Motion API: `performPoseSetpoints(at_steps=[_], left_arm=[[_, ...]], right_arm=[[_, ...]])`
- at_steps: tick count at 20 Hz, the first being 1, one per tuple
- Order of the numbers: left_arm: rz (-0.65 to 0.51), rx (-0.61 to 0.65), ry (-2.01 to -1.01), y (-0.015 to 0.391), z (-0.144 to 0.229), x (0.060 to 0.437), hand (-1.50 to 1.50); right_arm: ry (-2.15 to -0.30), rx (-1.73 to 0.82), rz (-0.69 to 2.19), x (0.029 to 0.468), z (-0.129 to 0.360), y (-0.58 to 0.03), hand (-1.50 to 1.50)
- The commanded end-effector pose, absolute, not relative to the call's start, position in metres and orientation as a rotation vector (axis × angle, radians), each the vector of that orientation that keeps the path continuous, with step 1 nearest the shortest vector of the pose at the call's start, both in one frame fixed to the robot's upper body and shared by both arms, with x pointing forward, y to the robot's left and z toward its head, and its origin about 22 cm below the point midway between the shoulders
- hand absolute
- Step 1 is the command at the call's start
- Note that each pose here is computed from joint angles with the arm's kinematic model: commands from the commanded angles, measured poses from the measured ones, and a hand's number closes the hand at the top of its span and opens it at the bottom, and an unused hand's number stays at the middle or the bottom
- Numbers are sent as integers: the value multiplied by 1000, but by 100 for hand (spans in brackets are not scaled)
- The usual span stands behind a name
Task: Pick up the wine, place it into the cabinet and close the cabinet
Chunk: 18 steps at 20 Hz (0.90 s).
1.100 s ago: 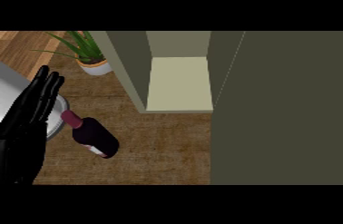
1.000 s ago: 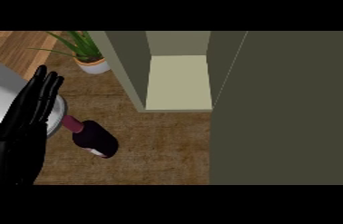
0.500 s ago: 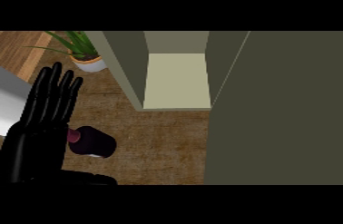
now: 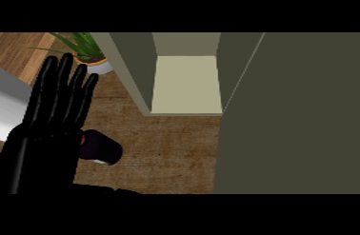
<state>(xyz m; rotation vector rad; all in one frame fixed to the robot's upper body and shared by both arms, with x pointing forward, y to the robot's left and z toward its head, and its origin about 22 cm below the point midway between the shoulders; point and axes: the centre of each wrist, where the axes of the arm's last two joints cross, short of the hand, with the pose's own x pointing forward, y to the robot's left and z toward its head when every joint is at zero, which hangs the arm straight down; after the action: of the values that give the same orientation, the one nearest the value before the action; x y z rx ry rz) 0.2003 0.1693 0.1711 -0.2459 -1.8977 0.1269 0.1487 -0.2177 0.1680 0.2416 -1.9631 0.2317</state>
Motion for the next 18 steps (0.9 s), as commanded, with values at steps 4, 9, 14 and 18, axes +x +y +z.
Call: performPoseSetpoints(at_steps=[4,9,14,18], left_arm=[[131,-257,-1898,157,201,173,-150],[172,-260,-1905,132,205,175,-150],[203,-216,-1908,120,204,163,-150],[255,-154,-1886,140,212,173,-150]], right_arm=[[-1964,257,204,146,181,-233,-150],[-1971,268,215,156,179,-218,-150],[-1943,268,246,134,188,-214,-150],[-1967,254,233,145,202,-211,-150]])
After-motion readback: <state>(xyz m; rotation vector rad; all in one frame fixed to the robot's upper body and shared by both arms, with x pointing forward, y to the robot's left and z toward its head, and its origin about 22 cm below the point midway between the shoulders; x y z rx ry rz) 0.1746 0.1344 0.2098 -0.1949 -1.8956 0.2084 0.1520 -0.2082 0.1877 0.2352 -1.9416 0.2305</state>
